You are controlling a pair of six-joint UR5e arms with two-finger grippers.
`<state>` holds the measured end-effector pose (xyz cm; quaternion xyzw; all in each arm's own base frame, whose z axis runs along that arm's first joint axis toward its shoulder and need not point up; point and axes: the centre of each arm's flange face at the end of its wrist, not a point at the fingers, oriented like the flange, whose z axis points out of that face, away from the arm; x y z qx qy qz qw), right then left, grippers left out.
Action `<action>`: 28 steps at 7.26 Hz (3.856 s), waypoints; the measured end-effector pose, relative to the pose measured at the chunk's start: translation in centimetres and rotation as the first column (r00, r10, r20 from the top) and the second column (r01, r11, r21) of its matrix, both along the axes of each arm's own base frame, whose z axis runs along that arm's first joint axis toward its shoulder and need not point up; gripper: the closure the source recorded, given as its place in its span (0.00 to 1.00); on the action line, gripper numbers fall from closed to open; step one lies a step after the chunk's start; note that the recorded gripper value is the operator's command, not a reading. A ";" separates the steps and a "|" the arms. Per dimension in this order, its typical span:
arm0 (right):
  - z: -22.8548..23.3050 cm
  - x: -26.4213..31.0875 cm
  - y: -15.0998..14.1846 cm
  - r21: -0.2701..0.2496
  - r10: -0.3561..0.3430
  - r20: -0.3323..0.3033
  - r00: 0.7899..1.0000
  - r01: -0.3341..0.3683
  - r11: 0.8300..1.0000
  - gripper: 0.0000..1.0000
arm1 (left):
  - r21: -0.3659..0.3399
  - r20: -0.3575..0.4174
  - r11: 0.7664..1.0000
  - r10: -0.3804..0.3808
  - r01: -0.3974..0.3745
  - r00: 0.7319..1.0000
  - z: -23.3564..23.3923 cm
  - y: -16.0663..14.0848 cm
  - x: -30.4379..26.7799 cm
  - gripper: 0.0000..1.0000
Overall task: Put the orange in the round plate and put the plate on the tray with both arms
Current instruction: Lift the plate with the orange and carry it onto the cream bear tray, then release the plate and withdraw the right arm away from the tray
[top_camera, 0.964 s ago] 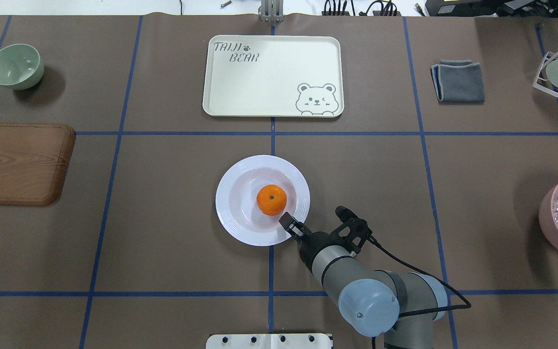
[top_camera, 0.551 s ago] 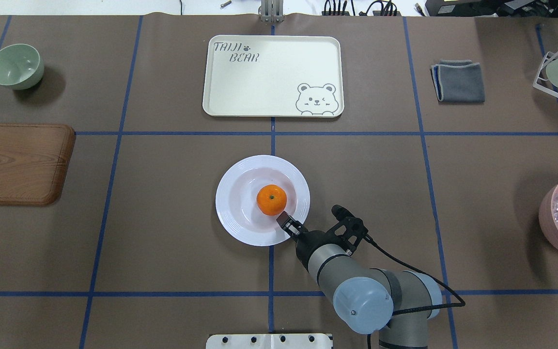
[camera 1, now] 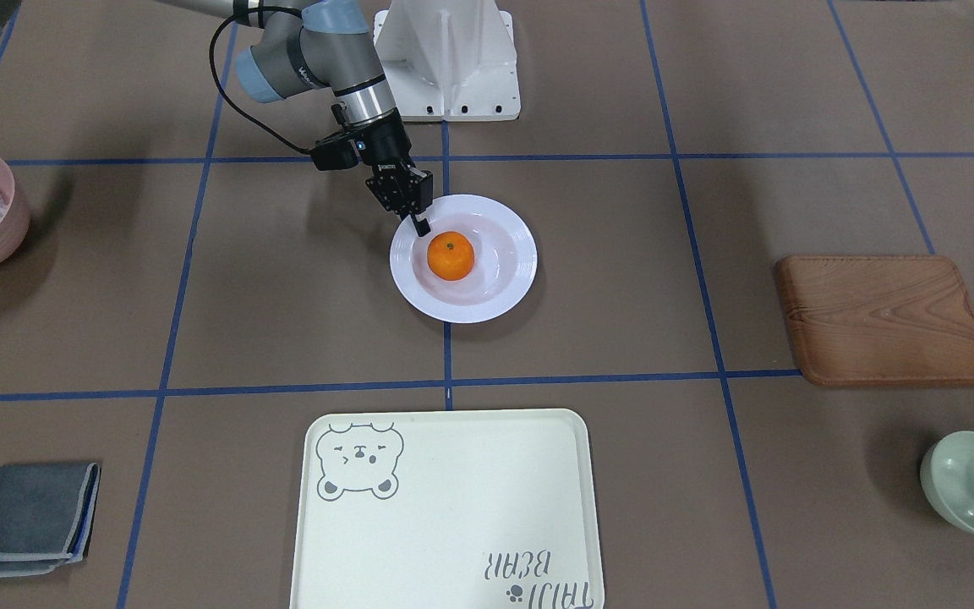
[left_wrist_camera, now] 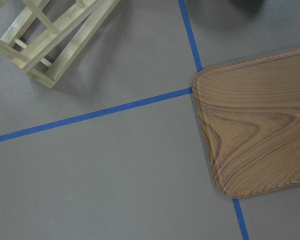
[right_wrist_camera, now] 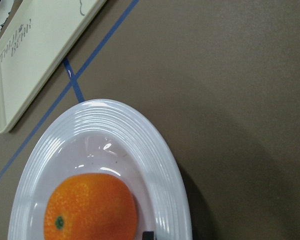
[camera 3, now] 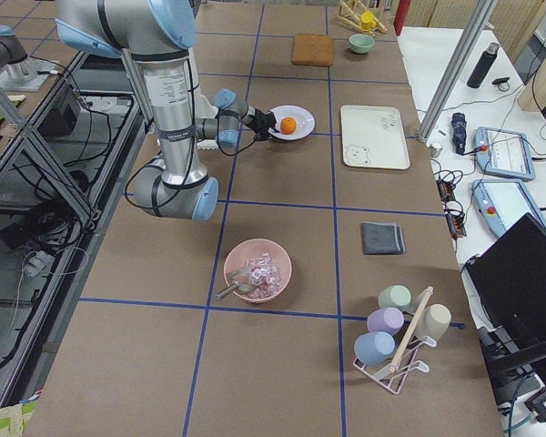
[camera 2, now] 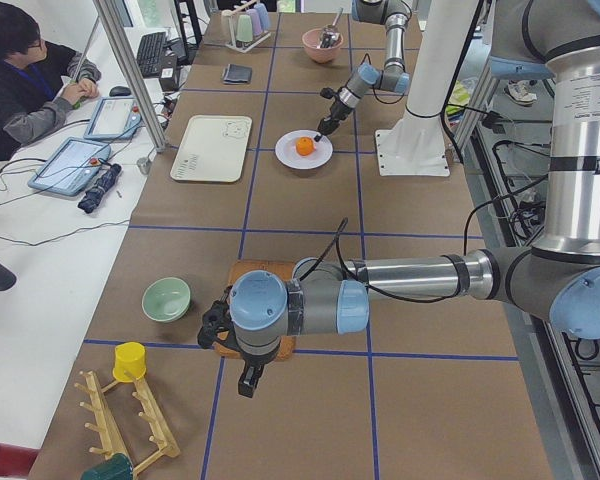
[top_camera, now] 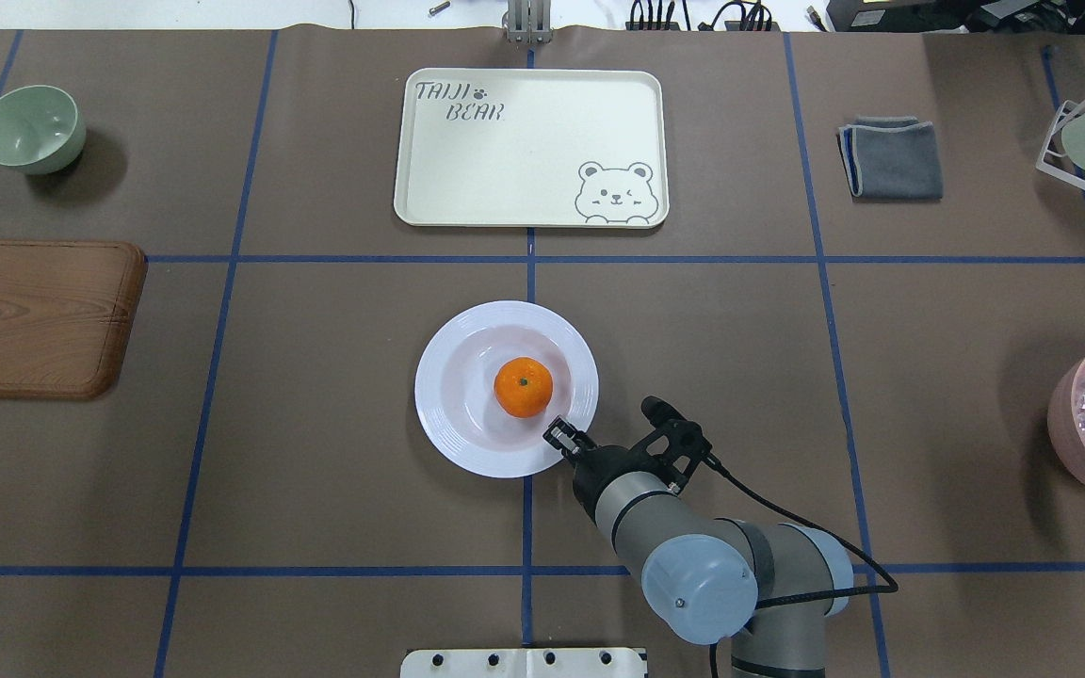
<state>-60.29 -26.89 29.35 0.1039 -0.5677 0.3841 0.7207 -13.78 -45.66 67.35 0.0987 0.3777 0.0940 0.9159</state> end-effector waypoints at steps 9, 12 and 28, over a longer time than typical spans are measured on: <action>-8.0 8.2 -6.4 -0.063 0.183 0.366 0.912 -0.172 0.983 1.00 | 0.014 0.001 1.000 -0.001 0.001 1.000 -0.7 -0.2 0.0 0.00; -7.9 6.9 -12.4 -0.132 0.344 0.386 0.856 -0.318 0.939 1.00 | 0.020 -0.001 1.000 0.000 0.000 1.000 -1.1 0.0 0.0 0.00; -3.4 2.7 -21.2 0.127 0.012 -0.380 0.925 0.039 0.991 0.00 | 0.035 0.001 0.999 -0.001 0.001 1.000 -1.9 0.3 0.1 0.00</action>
